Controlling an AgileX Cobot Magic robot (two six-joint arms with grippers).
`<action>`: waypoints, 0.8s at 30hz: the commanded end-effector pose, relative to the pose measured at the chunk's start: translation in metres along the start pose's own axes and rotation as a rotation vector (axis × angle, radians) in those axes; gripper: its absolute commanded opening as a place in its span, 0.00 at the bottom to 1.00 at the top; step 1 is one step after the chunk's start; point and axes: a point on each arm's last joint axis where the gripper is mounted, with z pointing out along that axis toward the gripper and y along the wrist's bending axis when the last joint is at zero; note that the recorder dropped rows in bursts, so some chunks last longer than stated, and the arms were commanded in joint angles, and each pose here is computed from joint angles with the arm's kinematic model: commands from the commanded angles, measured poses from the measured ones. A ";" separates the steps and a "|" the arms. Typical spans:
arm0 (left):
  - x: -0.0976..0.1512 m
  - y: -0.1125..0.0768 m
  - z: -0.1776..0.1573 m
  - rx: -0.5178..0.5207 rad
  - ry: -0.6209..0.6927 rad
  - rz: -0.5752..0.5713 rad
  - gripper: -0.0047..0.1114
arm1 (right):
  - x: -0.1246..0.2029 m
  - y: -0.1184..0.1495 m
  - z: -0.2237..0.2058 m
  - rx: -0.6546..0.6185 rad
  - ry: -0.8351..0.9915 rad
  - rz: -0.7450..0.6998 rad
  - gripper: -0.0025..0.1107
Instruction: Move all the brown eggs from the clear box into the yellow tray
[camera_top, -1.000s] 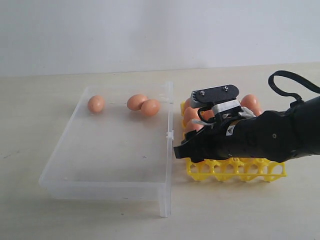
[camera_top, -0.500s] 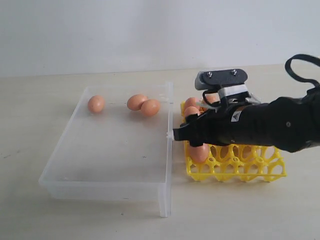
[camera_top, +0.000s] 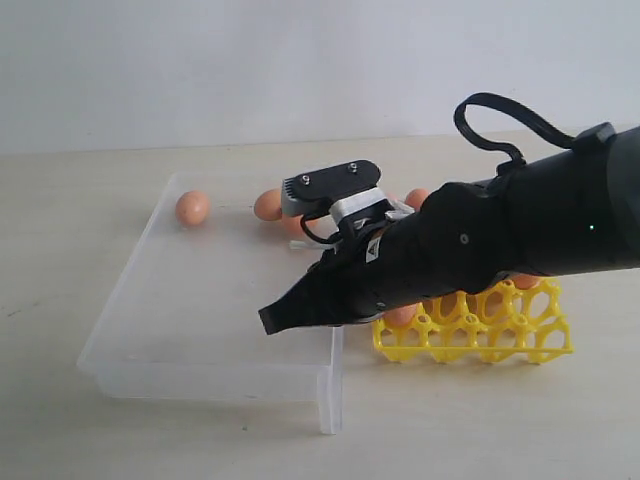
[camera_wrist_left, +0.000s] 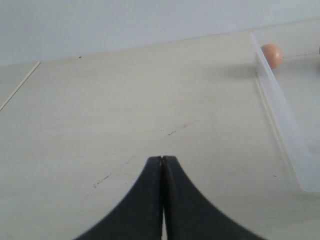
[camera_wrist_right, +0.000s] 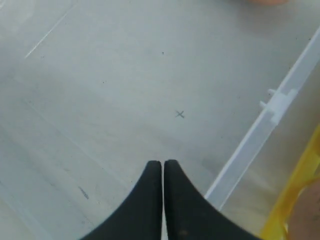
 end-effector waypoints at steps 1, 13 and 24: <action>-0.002 0.000 0.000 0.006 -0.013 -0.005 0.04 | 0.001 0.001 -0.001 -0.005 0.028 -0.055 0.02; -0.002 0.000 0.000 0.006 -0.013 -0.005 0.04 | -0.007 0.003 -0.015 -0.013 -0.009 -0.112 0.02; -0.002 0.000 0.000 0.006 -0.013 -0.005 0.04 | 0.001 -0.009 -0.015 0.014 0.002 -0.103 0.02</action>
